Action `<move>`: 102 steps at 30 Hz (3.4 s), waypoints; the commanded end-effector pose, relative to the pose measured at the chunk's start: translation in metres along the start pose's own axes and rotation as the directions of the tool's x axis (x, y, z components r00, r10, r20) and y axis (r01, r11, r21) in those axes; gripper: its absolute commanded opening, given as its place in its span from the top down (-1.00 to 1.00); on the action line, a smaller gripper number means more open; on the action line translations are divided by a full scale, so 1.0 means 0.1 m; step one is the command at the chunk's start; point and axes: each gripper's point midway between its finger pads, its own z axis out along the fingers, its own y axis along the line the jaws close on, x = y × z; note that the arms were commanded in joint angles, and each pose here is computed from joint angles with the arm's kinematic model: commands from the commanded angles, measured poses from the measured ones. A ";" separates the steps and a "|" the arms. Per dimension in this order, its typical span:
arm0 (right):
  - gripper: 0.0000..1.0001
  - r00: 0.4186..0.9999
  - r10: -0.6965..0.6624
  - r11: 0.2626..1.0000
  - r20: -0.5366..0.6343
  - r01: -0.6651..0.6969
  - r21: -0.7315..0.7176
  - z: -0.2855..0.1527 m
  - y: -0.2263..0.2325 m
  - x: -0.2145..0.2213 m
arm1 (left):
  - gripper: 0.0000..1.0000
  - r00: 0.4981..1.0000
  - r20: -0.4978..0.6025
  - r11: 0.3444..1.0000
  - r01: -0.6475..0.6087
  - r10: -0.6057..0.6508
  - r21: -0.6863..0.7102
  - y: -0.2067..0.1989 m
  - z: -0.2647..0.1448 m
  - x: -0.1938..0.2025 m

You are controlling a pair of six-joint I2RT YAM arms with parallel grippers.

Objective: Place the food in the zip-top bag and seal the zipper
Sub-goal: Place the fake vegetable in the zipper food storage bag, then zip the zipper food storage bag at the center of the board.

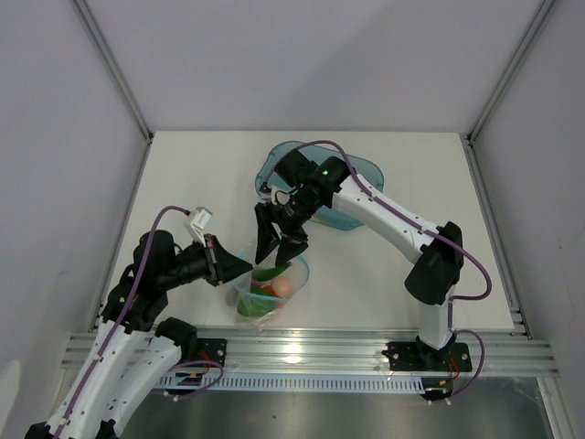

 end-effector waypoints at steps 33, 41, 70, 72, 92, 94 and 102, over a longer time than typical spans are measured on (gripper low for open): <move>-0.72 0.504 -0.668 0.744 0.547 0.470 0.475 -1.02 -0.52 -0.55 | 0.99 0.995 -0.051 0.972 -0.074 0.088 0.223 -0.50 -0.13 -0.06; -0.60 0.296 -0.834 0.505 0.465 0.748 0.430 -0.77 -0.58 -0.42 | 0.99 0.989 -0.096 0.951 -0.074 0.108 0.302 -0.65 -0.19 -0.01; -0.11 0.050 -0.833 0.148 0.550 0.980 0.136 -0.56 0.05 -0.10 | 0.99 0.973 -0.230 0.957 0.064 0.003 0.284 -0.45 -0.02 0.21; -0.08 0.045 -0.832 0.131 0.552 0.984 0.119 -0.57 0.09 -0.05 | 0.99 0.974 -0.228 0.956 0.063 0.005 0.288 -0.46 -0.02 0.21; 0.12 0.155 -0.854 0.139 0.497 0.988 -0.069 -0.32 0.01 0.27 | 0.99 0.971 -0.240 0.951 0.075 -0.001 0.299 -0.46 -0.01 0.23; 0.10 0.172 -0.853 0.148 0.493 0.985 -0.089 -0.31 -0.02 0.31 | 0.99 0.971 -0.241 0.951 0.075 -0.001 0.300 -0.46 -0.01 0.23; 0.18 0.213 -0.852 0.150 0.479 0.974 -0.167 -0.25 -0.11 0.45 | 0.99 0.969 -0.246 0.950 0.081 -0.005 0.301 -0.46 -0.01 0.23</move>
